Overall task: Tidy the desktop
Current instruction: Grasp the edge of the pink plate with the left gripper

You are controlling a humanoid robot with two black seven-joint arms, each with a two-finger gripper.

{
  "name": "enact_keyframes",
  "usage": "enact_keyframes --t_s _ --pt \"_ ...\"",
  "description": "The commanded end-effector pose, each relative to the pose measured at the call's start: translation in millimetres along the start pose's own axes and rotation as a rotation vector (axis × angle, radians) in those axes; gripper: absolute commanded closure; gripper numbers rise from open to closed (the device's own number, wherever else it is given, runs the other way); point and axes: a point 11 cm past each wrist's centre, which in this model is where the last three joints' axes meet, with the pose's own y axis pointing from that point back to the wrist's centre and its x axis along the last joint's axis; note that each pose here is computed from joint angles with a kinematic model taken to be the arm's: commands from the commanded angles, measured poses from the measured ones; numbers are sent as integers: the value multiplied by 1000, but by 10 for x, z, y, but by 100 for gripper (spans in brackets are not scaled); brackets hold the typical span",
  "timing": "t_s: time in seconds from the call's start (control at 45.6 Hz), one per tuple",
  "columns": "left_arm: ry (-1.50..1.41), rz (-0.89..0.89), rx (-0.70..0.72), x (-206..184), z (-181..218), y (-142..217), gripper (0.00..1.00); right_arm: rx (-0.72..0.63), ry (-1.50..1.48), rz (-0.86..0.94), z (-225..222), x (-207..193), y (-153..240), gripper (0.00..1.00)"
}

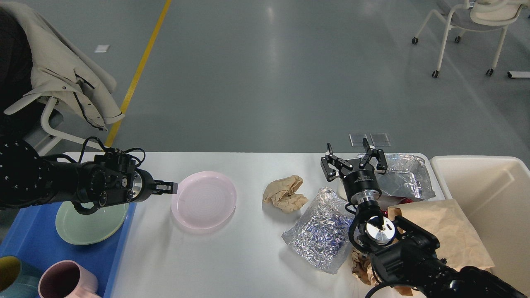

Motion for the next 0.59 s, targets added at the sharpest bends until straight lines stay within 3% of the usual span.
enact_keyframes --t_s 0.0,0.241,0.57 --pt "-25 -3 2 -96 99 -133 33 0 0 1 0 2 0 0" --pt "-26 -13 18 -170 86 -177 45 0 0 0 0 0 0 0" --pt "-76 1 43 -140 201 -321 48 0 0 0 0 0 0 0"
